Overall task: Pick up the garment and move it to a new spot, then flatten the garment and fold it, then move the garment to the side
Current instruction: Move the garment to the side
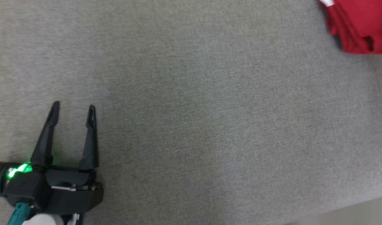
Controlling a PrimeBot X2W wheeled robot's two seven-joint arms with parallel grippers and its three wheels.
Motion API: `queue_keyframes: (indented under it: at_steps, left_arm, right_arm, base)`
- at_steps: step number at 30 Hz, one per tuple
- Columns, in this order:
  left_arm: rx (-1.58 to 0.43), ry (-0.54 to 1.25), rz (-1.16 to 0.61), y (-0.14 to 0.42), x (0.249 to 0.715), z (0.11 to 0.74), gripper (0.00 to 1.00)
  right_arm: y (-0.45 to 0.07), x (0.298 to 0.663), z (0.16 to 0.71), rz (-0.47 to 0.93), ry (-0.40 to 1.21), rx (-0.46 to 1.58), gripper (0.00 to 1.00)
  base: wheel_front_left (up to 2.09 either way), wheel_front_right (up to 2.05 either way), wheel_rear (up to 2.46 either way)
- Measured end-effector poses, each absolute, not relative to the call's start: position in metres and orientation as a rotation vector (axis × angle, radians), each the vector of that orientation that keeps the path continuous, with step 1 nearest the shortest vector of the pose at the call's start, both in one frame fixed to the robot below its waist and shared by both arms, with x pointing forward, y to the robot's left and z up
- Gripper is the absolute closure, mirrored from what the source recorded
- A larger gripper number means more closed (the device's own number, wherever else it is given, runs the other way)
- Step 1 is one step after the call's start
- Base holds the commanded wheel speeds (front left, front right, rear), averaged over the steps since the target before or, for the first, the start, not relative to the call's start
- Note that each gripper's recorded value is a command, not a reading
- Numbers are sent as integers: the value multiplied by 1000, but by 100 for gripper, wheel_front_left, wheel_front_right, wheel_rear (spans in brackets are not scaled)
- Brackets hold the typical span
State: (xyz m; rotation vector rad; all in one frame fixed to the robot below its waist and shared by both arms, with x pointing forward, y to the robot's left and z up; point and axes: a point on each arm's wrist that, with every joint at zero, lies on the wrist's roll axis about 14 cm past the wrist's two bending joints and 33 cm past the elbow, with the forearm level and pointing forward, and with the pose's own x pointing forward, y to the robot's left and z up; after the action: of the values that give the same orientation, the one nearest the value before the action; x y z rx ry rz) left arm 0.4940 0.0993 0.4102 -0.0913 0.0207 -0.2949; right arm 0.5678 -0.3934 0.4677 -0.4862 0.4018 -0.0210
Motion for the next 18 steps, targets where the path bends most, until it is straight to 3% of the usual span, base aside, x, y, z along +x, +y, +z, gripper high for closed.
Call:
queue_keyframes:
  at_steps: [11,12,13,18]
  left_arm:
    - [-96,35,-316,94,498,392,0]
    - [-96,36,-315,94,498,392,0]
    - [-95,36,-314,95,498,392,0]
    - [-99,39,-303,98,498,393,0]
  right_arm:
    - [-438,577,467,-141,466,-539,98]
    - [-439,577,464,-143,477,-550,56]
    - [-441,578,462,-146,486,-560,0]
    - [-437,582,466,-139,445,-579,0]
  base:
    - [0,0,0]
    - [0,0,0]
    - [0,0,0]
    - [0,0,0]
